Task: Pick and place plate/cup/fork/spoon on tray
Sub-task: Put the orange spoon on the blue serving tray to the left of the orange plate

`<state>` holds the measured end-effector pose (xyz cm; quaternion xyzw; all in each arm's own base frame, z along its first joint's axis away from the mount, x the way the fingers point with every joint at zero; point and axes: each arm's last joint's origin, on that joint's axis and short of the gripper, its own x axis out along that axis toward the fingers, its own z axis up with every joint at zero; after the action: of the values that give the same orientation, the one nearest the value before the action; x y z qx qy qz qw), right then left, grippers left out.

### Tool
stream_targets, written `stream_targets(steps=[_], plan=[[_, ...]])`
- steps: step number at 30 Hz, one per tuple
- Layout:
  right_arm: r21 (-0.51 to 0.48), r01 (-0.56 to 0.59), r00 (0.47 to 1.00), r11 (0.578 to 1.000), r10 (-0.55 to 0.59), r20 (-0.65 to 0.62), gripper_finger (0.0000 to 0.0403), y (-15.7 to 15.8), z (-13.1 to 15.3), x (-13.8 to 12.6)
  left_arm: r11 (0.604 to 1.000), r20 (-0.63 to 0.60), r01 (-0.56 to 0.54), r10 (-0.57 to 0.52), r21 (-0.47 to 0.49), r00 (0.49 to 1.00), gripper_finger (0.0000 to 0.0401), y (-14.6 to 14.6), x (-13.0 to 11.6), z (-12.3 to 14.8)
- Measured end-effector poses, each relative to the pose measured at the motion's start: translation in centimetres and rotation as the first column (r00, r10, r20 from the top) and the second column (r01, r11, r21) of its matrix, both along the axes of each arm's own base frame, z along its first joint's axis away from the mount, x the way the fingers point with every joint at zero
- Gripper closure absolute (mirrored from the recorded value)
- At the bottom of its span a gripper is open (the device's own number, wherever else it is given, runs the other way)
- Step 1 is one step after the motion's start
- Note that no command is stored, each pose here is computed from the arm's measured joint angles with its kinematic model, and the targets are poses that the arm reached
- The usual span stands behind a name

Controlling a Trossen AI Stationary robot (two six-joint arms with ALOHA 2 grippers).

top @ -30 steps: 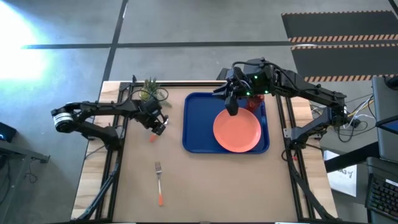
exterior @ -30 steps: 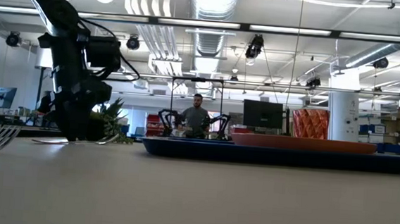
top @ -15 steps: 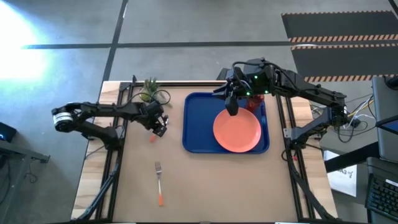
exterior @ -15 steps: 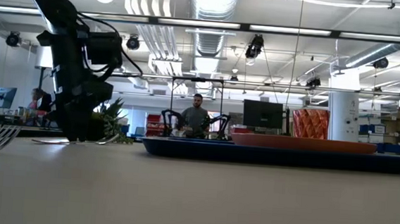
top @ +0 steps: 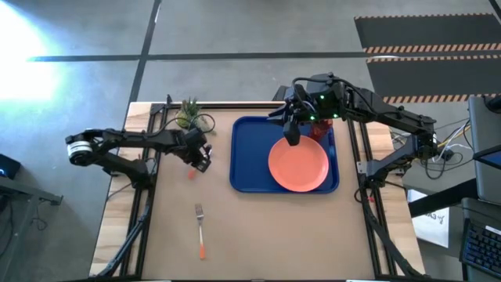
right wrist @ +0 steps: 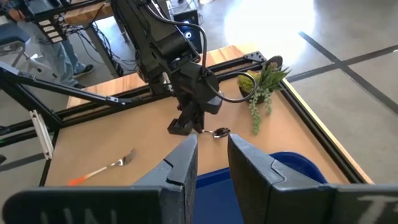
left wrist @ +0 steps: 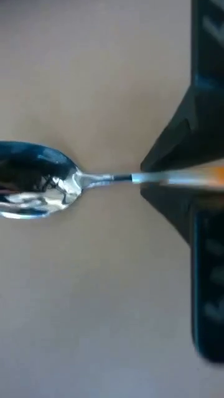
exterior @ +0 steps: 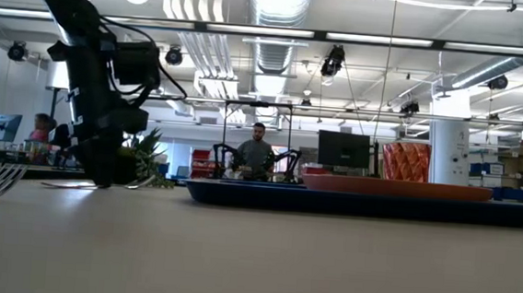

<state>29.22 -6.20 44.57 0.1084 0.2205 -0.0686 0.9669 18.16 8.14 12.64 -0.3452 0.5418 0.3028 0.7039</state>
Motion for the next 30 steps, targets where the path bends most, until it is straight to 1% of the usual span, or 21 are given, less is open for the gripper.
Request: stream_targets(steps=[2,8,11,14,16,19,22,26,28,30], plan=[[-0.006,-0.003,1.0,1.0,0.003,-0.001,0.0323,0.0,0.0,0.0,1.0,-0.001,0.02,-0.02,0.008,1.0,0.0392,-0.1,-0.1,-0.2],[-0.011,-0.005,1.0,1.0,0.005,-0.001,0.0323,0.0,0.0,0.0,0.999,0.0,0.025,-0.025,0.02,1.0,0.0399,-0.2,-0.4,-0.2],[-0.013,-0.006,1.0,1.0,0.006,-0.002,0.0323,0.0,0.0,0.0,0.998,0.043,0.039,-0.041,0.053,0.998,0.04,0.0,-0.1,1.2],[-0.013,-0.006,1.0,1.0,0.006,-0.003,0.0323,0.0,0.0,0.0,0.996,0.117,0.017,-0.027,0.086,0.993,0.04,0.1,0.4,3.2],[-0.011,-0.007,1.0,1.0,0.007,-0.012,0.0323,0.0,-0.1,0.0,0.989,0.224,-0.003,-0.03,0.145,0.974,0.04,0.4,0.9,5.4],[-0.004,-0.007,0.999,1.0,0.007,-0.042,0.0323,0.0,-0.4,-0.2,0.982,0.289,-0.048,-0.007,0.183,0.957,0.04,0.3,1.0,7.2],[0.001,-0.006,0.998,1.0,0.006,-0.065,0.0323,0.1,-0.6,-0.3,0.97,0.405,-0.107,0.011,0.217,0.914,0.0401,0.2,1.4,9.1],[0.004,-0.007,0.997,1.0,0.007,-0.079,0.0326,0.1,-0.7,-0.4,0.958,0.485,-0.178,0.049,0.225,0.873,0.0401,-0.3,2.0,9.1],[0.004,-0.007,0.997,1.0,0.007,-0.08,0.0329,0.1,-0.7,-0.4,0.953,0.538,-0.209,0.06,0.22,0.841,0.0401,-0.6,2.7,9.2],[0.0,-0.009,0.997,1.0,0.009,-0.081,0.0332,0.1,-0.7,-0.4,0.95,0.562,-0.227,0.069,0.216,0.824,0.0401,-1.0,3.4,9.1]])
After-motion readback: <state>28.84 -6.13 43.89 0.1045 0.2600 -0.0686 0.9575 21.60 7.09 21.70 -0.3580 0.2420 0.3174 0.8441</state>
